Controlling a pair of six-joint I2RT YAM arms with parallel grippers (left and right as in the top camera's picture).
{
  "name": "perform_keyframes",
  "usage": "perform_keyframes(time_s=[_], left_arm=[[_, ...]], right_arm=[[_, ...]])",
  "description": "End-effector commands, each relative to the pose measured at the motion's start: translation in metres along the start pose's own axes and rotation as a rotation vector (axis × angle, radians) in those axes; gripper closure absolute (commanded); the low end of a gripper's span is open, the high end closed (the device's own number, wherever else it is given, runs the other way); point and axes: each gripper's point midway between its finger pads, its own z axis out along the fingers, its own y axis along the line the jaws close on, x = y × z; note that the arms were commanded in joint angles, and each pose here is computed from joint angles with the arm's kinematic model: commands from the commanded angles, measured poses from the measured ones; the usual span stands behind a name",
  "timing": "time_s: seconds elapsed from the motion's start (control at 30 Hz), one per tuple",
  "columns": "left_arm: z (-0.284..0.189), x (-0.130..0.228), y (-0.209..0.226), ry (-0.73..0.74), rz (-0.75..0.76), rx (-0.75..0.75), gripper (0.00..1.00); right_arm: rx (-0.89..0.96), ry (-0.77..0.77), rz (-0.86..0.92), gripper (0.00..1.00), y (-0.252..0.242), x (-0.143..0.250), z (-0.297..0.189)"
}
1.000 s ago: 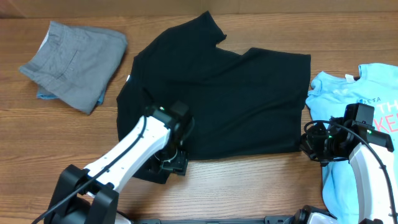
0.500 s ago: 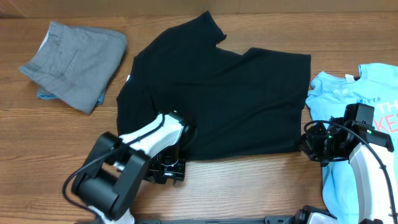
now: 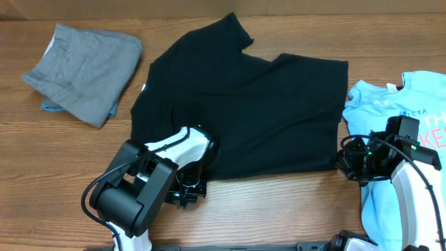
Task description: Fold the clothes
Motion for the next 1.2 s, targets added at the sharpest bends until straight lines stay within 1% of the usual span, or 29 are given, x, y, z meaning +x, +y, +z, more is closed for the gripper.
perform_keyframes(time_s=[0.0, 0.1, 0.17, 0.27, 0.4, 0.63, 0.73, 0.83, 0.97, 1.0, 1.07, 1.13, 1.17], left_arm=[[0.003, -0.009, 0.015, -0.039, -0.029, -0.099, 0.62], [-0.002, -0.012, 0.021, -0.058, -0.029, -0.138, 0.55], [-0.007, -0.016, 0.023, -0.076, -0.028, -0.149, 0.53], [-0.013, -0.023, 0.018, -0.105, -0.028, -0.133, 0.53], [-0.018, -0.028, 0.014, -0.129, -0.029, -0.113, 0.57], [-0.023, -0.038, 0.007, -0.183, -0.022, -0.077, 0.55], [-0.022, -0.031, 0.001, -0.148, 0.0, -0.038, 0.56], [-0.023, -0.021, 0.0, -0.121, 0.01, -0.036, 0.54], [-0.039, -0.019, 0.0, -0.198, 0.036, -0.038, 0.51], [-0.045, -0.019, 0.0, -0.229, 0.038, -0.028, 0.5], [-0.055, -0.022, 0.001, -0.287, 0.037, -0.013, 0.42], [-0.062, -0.025, 0.002, -0.327, 0.033, -0.006, 0.38], [-0.063, -0.027, 0.002, -0.339, 0.032, -0.01, 0.38]], right_arm=[[-0.019, -0.019, -0.021, 0.96, 0.006, -0.004, -0.005], [-0.018, -0.019, -0.02, 0.96, 0.006, -0.004, -0.005], [-0.019, -0.019, -0.02, 0.96, 0.006, -0.004, -0.005], [-0.019, -0.019, -0.02, 0.96, 0.006, -0.004, -0.005], [-0.018, -0.018, -0.02, 0.96, 0.006, -0.004, -0.005], [-0.018, -0.018, -0.02, 0.96, 0.006, -0.004, -0.005], [-0.017, -0.016, -0.019, 0.96, 0.005, -0.003, -0.005], [-0.014, -0.013, -0.017, 0.96, 0.005, -0.003, -0.004], [-0.015, -0.014, -0.017, 0.96, 0.005, -0.003, -0.004], [-0.015, -0.013, -0.017, 0.96, 0.005, -0.003, -0.004], [-0.015, -0.013, -0.017, 0.96, 0.005, -0.003, -0.004], [-0.014, -0.013, -0.017, 0.96, 0.005, -0.003, -0.004], [-0.014, -0.013, -0.017, 0.96, 0.005, -0.003, -0.004]])
